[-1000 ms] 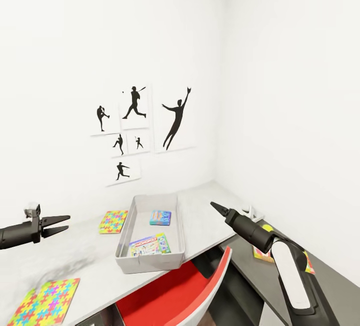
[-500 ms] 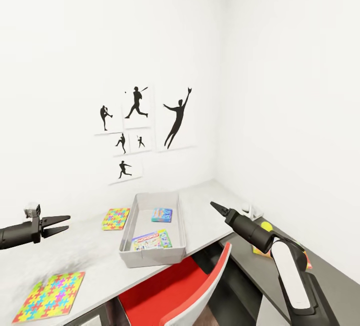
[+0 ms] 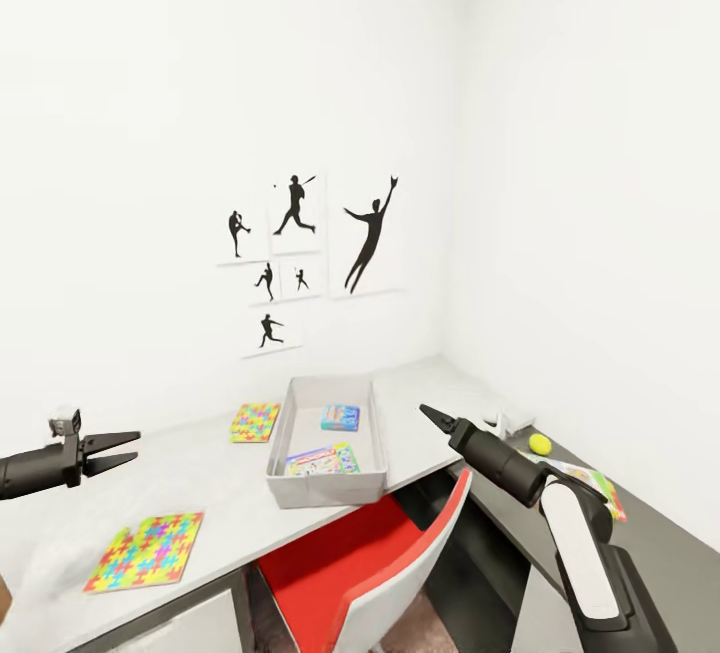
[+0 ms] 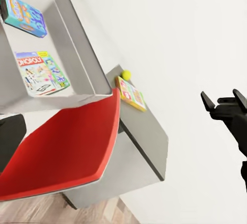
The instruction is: Put all the toys in the child's room - the three board games (two on the bed and one on the table), the two jigsaw puzzles on the table, and the tennis ball on the table - inside the toy box on the table in the child's room.
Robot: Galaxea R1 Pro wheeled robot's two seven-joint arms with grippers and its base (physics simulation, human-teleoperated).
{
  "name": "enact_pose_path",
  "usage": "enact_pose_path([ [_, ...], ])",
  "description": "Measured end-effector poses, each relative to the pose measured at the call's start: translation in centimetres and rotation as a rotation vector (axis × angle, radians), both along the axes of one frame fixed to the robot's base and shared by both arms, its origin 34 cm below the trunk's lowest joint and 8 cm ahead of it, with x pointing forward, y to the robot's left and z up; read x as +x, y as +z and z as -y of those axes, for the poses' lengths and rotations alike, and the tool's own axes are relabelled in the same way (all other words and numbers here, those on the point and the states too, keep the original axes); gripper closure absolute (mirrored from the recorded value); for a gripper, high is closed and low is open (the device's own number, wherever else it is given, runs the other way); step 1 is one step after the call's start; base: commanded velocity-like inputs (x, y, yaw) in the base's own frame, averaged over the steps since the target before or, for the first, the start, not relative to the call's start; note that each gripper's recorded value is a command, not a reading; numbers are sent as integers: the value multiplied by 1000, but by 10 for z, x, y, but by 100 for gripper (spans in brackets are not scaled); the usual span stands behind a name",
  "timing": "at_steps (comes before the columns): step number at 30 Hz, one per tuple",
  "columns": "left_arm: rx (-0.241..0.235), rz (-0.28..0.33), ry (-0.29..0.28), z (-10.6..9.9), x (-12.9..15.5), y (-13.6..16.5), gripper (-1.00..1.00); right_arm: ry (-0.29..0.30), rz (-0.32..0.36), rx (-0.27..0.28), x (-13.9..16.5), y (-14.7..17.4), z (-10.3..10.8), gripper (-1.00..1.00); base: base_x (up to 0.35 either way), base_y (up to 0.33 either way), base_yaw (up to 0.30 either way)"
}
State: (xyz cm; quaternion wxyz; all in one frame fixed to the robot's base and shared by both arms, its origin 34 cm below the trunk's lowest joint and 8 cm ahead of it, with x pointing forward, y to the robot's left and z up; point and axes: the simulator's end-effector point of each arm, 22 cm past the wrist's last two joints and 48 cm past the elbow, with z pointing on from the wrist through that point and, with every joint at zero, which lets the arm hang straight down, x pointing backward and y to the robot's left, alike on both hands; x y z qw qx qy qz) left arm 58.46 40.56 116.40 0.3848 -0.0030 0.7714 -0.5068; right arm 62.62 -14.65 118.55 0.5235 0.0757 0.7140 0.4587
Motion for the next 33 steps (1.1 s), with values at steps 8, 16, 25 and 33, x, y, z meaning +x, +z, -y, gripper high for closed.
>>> enact_pose_path([
  [8, 0, 0, 0, 0, 0, 0, -100, 2, -1, -4, 0, -1, -2, -100, -210, 58, 276],
  [16, 0, 0, 0, 0, 0, 0, -100, 4, -4, -6, -1, -2, -3, -100, -34, 6, 285],
  [25, -2, 0, 0, 0, 0, 0, -100, 4, -4, -6, 0, -2, -3, -100, -73, 51, 286],
  [33, -1, -2, 1, 0, 0, -1, -100, 3, -4, -5, 0, -2, -2, -100, -145, 175, 240],
])
